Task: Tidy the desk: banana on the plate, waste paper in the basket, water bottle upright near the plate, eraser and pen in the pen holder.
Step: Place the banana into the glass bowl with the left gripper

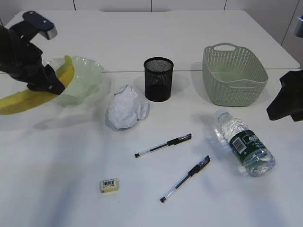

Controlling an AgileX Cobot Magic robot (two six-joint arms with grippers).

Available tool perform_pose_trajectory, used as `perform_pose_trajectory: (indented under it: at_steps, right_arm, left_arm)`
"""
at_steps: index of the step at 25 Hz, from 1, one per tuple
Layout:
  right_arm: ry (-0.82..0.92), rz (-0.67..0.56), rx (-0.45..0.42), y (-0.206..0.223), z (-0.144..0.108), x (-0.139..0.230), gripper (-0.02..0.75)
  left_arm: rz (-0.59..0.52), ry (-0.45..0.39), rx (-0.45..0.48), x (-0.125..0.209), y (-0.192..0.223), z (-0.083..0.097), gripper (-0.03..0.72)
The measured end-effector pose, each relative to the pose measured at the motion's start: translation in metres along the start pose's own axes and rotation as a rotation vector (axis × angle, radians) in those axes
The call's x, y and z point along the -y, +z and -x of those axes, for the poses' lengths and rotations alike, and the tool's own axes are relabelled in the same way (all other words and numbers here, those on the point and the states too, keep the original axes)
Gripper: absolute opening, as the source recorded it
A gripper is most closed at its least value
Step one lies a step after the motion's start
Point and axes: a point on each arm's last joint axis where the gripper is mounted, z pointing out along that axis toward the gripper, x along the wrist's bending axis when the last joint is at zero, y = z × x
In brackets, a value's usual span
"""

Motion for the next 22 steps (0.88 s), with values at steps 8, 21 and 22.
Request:
perform_pose_trajectory:
  at_steps: [8,21,22]
  right_arm:
    - [0.0,-0.007,-0.002,0.0,0.0,0.001,0.408]
    - [0.0,-0.007,-0.002,0.0,0.0,0.001,0.408]
    - [0.0,-0.007,-0.002,0.0,0.0,0.001,0.408]
  left_arm:
    - [-0.078,-0.015,-0.054,-0.015,0.012,-0.021,0.296]
    - [-0.093,-0.033,-0.085,-0.04,0.037,-0.046,0.296]
    - [-0.093,-0.029,-0.087,-0.043,0.039,-0.048,0.296]
